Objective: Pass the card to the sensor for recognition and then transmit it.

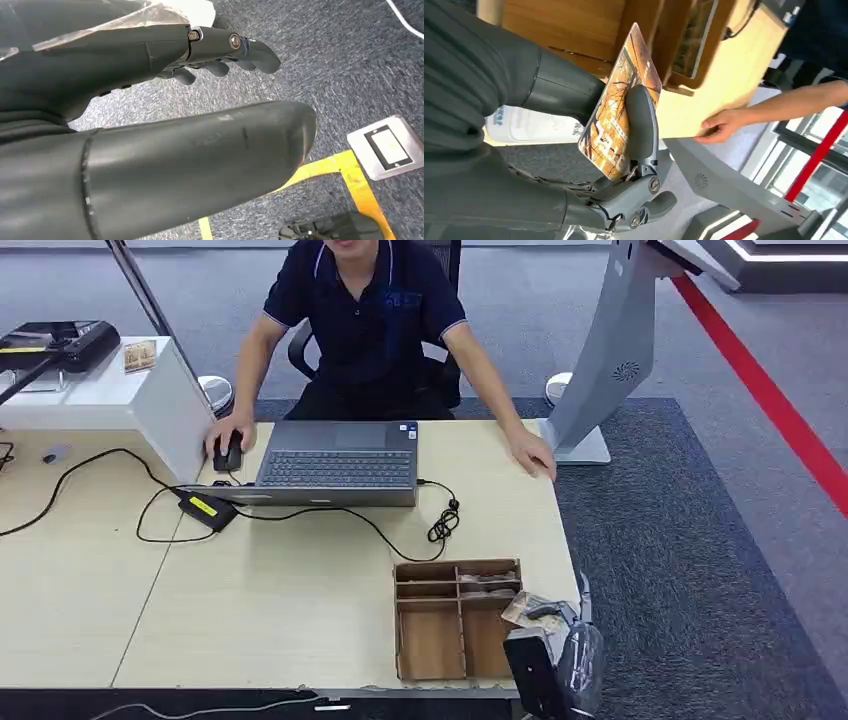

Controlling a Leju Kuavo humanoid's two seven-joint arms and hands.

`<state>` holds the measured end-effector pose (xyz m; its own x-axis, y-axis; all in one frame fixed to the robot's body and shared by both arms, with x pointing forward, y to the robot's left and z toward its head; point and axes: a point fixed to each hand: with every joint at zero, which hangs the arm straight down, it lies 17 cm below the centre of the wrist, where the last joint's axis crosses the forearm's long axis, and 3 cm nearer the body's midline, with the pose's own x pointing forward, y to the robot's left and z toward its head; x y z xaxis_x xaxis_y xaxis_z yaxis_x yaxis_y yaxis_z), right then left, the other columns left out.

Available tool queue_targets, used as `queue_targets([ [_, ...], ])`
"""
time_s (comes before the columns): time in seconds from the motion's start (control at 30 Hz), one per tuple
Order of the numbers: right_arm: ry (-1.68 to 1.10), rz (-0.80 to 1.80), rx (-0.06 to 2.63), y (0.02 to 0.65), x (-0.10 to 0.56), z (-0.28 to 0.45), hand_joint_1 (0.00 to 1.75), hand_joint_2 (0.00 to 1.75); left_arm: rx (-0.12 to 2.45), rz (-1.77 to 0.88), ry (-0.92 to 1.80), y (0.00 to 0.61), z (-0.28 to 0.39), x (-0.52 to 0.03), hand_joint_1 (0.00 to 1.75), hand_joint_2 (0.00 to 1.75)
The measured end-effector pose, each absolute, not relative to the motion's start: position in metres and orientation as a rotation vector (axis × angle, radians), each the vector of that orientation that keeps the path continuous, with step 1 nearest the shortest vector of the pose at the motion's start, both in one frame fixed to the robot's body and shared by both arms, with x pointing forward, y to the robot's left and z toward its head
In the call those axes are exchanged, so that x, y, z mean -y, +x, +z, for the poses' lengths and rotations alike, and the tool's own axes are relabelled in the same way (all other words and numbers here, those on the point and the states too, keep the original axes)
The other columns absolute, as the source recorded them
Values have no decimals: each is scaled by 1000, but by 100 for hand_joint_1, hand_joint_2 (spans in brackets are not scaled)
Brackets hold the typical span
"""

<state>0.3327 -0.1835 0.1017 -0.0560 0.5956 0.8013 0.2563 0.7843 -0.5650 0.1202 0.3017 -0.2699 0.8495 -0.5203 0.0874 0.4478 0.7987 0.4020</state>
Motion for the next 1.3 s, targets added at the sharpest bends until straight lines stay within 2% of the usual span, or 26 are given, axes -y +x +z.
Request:
queue_targets([
  [1.3,-818,477,1565,325,200,75,175,175,201,-518,388,121,-270,-305,0,0],
])
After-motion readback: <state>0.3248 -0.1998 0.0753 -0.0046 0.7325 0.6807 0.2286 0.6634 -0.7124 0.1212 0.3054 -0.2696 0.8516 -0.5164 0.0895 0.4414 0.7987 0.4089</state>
